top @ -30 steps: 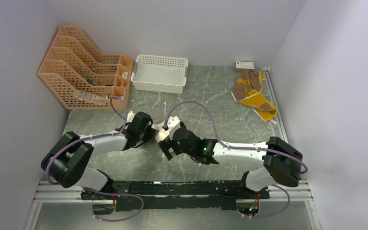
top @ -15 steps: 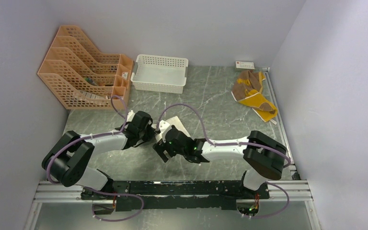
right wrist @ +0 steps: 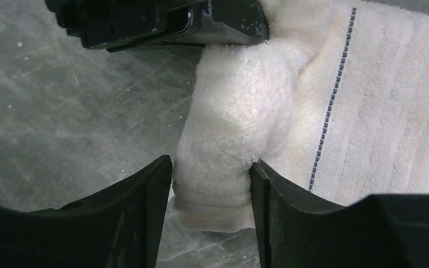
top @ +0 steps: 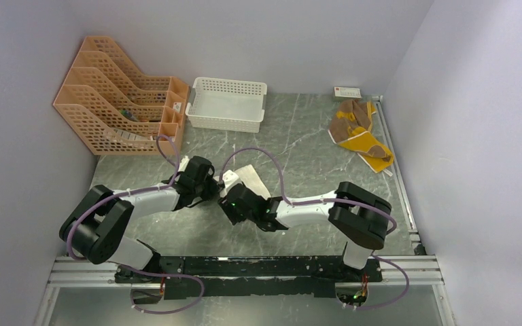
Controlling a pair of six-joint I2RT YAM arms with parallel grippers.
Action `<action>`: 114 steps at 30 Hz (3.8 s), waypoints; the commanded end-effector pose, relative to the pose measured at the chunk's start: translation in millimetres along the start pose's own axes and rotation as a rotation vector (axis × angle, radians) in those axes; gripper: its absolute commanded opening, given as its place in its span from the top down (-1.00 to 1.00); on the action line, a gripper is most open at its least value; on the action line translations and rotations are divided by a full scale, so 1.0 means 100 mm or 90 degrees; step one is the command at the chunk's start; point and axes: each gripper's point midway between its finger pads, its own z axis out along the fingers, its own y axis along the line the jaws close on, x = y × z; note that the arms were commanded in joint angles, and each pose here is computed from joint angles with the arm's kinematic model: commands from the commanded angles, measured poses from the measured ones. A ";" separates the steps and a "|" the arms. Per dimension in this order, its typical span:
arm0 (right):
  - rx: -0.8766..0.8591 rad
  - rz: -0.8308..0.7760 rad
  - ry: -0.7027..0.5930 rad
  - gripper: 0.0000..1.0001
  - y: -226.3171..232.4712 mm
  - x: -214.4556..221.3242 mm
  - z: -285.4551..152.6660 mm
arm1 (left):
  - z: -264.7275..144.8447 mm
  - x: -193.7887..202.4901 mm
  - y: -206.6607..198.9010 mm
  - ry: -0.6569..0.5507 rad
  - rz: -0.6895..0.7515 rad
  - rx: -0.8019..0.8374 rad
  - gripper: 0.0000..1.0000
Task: Roll the towels
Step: Roll the towel at the center of the board.
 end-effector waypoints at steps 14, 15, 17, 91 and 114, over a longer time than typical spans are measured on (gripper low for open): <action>-0.108 0.166 0.014 0.74 -0.11 0.07 -0.03 | -0.28 -0.13 -0.02 0.049 0.052 0.038 0.14; -0.140 0.181 0.016 0.77 -0.11 0.05 -0.06 | -0.32 -0.24 -0.11 0.033 0.067 0.049 -0.13; -0.190 0.193 0.027 0.81 -0.11 0.03 -0.12 | -0.41 -0.42 -0.28 0.009 0.103 0.056 -0.43; -0.007 -0.190 0.105 -0.75 -0.64 0.12 -0.57 | 0.28 0.51 -0.16 0.182 0.165 0.016 0.42; -0.187 0.172 0.074 0.99 -0.54 0.19 -0.37 | -0.17 -0.29 -0.72 0.073 0.201 0.044 -0.79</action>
